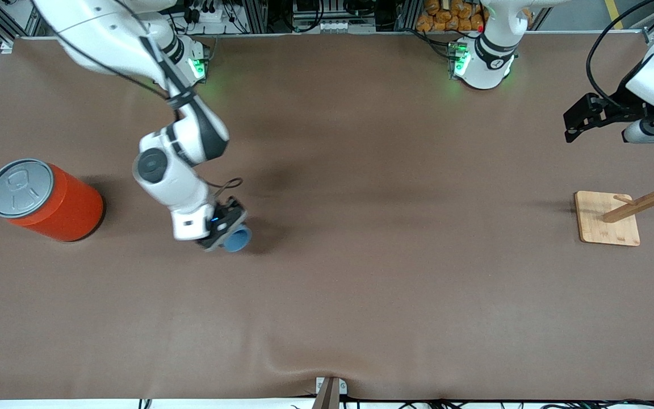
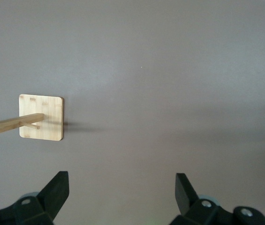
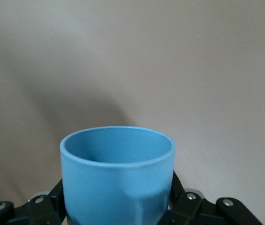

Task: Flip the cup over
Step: 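Lift the cup upright with the right gripper toward the table middle, then hold the cup with the right gripper while the left gripper reaches it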

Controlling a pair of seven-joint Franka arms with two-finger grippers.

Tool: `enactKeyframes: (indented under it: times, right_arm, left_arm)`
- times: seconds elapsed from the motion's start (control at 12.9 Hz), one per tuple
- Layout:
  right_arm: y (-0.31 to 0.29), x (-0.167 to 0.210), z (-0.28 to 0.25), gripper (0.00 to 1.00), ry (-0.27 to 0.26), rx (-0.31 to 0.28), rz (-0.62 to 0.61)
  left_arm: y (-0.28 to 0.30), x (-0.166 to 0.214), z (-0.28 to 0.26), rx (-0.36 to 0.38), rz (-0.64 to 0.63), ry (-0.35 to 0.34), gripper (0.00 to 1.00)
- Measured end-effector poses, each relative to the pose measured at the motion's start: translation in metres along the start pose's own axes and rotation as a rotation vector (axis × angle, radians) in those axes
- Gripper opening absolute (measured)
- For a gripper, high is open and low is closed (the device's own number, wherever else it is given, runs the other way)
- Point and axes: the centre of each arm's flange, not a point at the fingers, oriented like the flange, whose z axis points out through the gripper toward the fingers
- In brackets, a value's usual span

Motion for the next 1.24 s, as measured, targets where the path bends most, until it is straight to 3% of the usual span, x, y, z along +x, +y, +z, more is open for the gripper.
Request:
enactKeyframes:
  times: [0.15, 0.31, 0.77, 1.01, 1.24]
  right_arm:
    - [-0.061, 0.049, -0.008, 0.81, 0.023, -0.033, -0.199]
    - [-0.096, 0.081, -0.005, 0.81, 0.043, -0.049, -0.305]
    - [-0.171, 0.122, 0.050, 0.81, 0.013, -0.083, -0.589]
    - [-0.184, 0.122, 0.061, 0.81, -0.012, -0.119, -0.680]
    - [-0.185, 0.115, 0.079, 0.81, -0.038, -0.111, -0.696]
  left_arm:
    - [0.001, 0.000, -0.001, 0.000, 0.002, 0.002, 1.00]
    - [0.001, -0.001, -0.002, 0.000, 0.002, 0.004, 1.00]
    - [0.010, 0.007, 0.015, -0.011, 0.018, -0.025, 1.00]
    - [0.024, 0.037, 0.077, -0.127, 0.020, -0.119, 1.00]
    - [0.057, 0.059, 0.141, -0.312, 0.020, -0.236, 1.00]
